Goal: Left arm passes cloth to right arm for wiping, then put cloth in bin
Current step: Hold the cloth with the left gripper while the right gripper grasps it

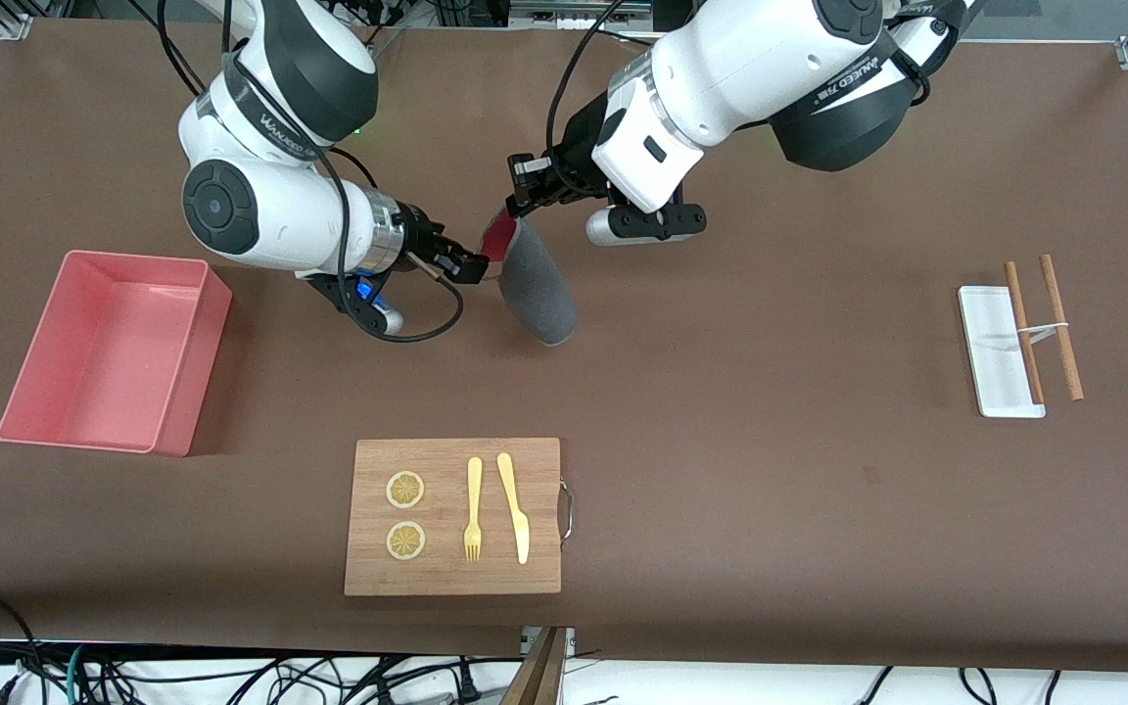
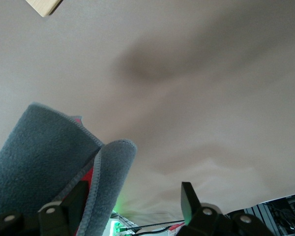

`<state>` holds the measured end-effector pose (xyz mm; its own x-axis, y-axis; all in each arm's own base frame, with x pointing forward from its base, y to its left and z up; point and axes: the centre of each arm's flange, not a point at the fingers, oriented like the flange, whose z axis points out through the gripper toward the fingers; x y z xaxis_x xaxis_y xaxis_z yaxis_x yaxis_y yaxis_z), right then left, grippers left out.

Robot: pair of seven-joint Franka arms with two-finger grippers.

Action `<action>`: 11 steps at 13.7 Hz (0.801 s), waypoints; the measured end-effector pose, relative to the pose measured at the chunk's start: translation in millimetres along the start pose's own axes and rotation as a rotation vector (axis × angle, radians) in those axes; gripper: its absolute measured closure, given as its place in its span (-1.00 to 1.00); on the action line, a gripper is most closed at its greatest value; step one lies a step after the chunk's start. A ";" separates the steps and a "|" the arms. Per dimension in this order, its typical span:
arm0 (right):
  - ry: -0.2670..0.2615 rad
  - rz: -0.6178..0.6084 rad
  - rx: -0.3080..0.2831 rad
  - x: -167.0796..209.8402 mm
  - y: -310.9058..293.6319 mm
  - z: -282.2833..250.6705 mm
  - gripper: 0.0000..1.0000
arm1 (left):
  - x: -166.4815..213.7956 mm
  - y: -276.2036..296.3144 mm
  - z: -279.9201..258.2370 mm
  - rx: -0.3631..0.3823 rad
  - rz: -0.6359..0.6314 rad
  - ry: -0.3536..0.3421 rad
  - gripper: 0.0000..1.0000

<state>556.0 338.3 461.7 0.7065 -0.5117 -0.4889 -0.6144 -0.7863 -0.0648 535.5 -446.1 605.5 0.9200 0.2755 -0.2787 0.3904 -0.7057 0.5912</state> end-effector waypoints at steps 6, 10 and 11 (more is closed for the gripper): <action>-0.011 -0.014 -0.017 -7.5 -4.5 11.1 -0.67 | 0.1 0.1 -0.2 0.000 0.000 0.000 0.96; -0.016 -0.024 -0.023 -12.5 -6.9 15.7 0.16 | 0.1 0.1 -0.3 -0.001 0.000 0.000 0.96; -0.017 -0.026 -0.024 -13.4 -7.2 16.0 0.35 | 0.1 0.1 -0.3 -0.001 0.000 0.000 0.96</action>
<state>545.3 356.4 454.8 0.7159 -0.4854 -0.5019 -0.5873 -0.8073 -0.0570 535.6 -445.9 605.7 0.9201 0.2757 -0.2784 0.3904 -0.7054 0.5917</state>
